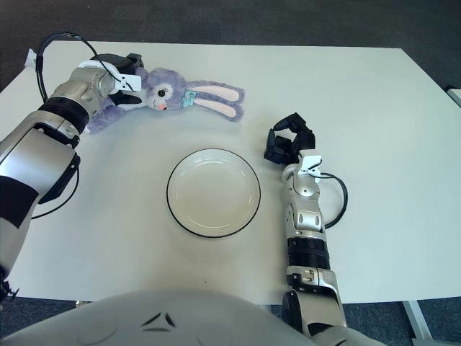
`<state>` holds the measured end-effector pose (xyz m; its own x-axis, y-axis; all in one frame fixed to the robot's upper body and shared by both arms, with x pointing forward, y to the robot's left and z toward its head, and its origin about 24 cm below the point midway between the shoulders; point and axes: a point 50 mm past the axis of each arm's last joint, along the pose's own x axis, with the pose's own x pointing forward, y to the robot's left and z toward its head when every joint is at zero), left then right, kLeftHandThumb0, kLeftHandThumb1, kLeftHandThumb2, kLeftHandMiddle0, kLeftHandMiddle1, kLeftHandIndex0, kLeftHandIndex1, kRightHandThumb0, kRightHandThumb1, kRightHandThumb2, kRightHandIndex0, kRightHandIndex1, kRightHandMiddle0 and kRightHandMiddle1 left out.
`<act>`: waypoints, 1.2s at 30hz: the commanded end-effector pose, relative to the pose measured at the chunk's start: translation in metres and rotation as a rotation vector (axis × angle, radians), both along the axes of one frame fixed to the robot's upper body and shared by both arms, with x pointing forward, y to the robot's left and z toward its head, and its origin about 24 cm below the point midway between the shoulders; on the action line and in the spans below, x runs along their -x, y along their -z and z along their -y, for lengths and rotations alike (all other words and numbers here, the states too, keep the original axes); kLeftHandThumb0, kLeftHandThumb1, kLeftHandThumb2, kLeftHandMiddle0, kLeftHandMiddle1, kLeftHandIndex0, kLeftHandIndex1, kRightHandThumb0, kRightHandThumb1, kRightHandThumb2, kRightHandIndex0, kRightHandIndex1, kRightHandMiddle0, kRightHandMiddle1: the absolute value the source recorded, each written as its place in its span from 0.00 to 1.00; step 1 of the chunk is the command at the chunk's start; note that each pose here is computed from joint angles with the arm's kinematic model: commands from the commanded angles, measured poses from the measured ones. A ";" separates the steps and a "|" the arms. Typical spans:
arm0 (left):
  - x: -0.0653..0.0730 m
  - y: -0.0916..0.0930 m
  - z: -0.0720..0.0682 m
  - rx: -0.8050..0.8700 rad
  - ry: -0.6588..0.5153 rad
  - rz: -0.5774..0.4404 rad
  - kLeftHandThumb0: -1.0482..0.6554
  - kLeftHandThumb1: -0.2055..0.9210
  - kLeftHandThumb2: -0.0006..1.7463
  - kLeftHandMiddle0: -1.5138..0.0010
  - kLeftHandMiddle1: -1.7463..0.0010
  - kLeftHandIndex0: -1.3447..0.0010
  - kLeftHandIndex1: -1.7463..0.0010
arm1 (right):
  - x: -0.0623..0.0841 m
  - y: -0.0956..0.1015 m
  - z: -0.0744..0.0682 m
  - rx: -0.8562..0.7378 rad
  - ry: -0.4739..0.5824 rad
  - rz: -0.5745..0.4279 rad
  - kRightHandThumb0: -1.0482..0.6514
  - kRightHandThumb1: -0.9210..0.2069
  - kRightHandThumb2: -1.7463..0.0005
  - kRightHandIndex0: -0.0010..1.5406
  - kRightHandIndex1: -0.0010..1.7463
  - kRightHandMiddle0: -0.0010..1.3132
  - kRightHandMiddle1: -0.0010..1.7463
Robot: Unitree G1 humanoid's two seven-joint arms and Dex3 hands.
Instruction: Put the doll into the plate.
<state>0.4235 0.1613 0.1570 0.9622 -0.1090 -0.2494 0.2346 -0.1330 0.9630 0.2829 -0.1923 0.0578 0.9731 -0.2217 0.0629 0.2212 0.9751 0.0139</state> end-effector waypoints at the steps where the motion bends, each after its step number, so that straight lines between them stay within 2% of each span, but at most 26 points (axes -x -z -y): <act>1: 0.008 0.032 -0.006 -0.017 -0.023 -0.097 0.86 0.60 0.55 0.59 0.12 1.00 0.44 | 0.012 0.028 -0.001 -0.032 -0.004 -0.136 0.33 0.56 0.23 0.89 1.00 0.48 1.00; 14: 0.010 0.039 -0.008 -0.056 -0.033 -0.120 0.85 0.64 0.51 0.61 0.12 1.00 0.50 | 0.012 0.028 -0.001 -0.047 -0.024 -0.124 0.31 0.61 0.19 0.90 1.00 0.52 1.00; 24: 0.011 0.043 -0.008 -0.235 -0.022 -0.074 0.87 0.53 0.59 0.54 0.14 1.00 0.50 | 0.012 0.028 -0.002 -0.050 -0.030 -0.130 0.32 0.58 0.21 0.89 1.00 0.50 1.00; 28: 0.011 0.045 -0.004 -0.319 -0.008 -0.056 0.88 0.50 0.61 0.53 0.15 1.00 0.51 | 0.012 0.028 -0.002 -0.055 -0.037 -0.130 0.31 0.62 0.18 0.90 1.00 0.53 1.00; 34: 0.012 0.047 -0.002 -0.349 0.005 -0.028 0.90 0.42 0.67 0.48 0.16 1.00 0.44 | 0.013 0.028 -0.002 -0.058 -0.041 -0.124 0.31 0.63 0.17 0.90 1.00 0.54 1.00; 36: 0.012 0.048 -0.001 -0.349 0.009 -0.019 0.92 0.36 0.72 0.44 0.16 1.00 0.38 | 0.013 0.028 -0.002 -0.057 -0.041 -0.123 0.31 0.60 0.19 0.91 1.00 0.52 1.00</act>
